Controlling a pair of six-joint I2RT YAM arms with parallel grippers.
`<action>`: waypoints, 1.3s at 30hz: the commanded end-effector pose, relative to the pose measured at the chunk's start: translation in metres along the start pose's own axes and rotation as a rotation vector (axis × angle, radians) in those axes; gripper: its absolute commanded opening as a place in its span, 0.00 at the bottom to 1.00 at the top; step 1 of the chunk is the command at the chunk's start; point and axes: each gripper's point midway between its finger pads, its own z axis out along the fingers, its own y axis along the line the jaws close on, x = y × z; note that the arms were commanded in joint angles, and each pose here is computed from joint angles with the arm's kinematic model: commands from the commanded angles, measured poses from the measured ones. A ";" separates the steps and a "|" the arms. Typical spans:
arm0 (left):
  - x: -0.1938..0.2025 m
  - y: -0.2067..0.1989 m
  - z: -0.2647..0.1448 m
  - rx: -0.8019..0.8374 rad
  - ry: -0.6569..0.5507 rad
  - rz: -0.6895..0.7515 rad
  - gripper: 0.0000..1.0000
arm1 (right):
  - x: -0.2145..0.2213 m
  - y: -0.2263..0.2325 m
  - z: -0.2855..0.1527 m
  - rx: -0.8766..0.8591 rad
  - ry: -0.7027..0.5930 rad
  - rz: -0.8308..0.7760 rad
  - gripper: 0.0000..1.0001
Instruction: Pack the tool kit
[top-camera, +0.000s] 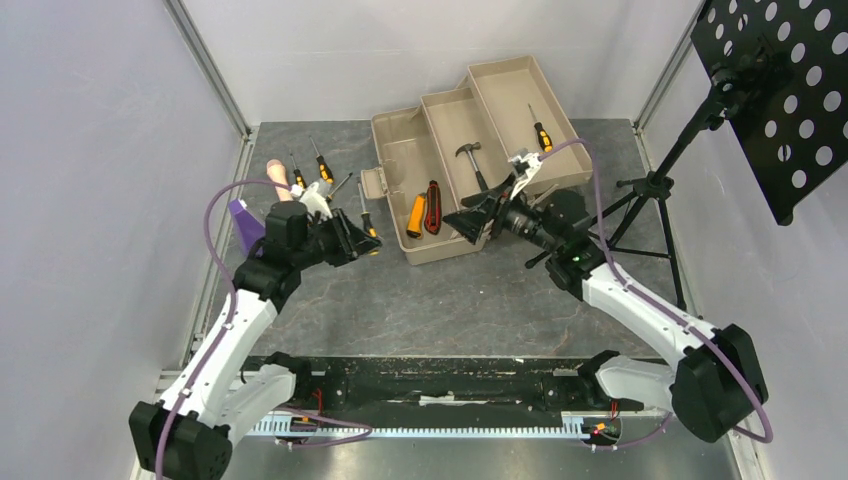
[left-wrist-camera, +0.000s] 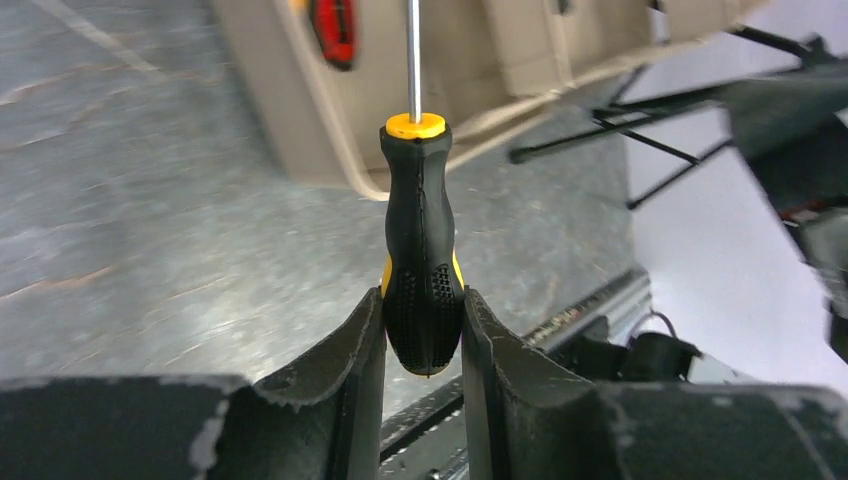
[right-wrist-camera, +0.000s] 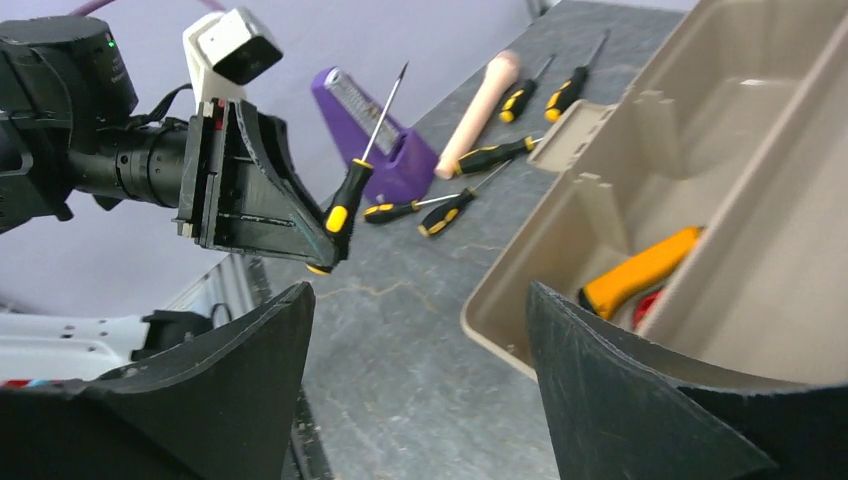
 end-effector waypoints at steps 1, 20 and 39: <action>-0.008 -0.069 -0.001 0.230 -0.064 0.035 0.02 | -0.014 0.029 0.018 -0.090 -0.043 0.056 0.78; 0.031 -0.140 0.006 0.452 -0.021 0.121 0.02 | -0.004 0.065 0.051 -0.224 -0.041 0.225 0.67; 0.023 -0.103 0.006 0.239 -0.081 0.253 0.40 | -0.015 0.052 0.056 -0.158 -0.003 0.082 0.00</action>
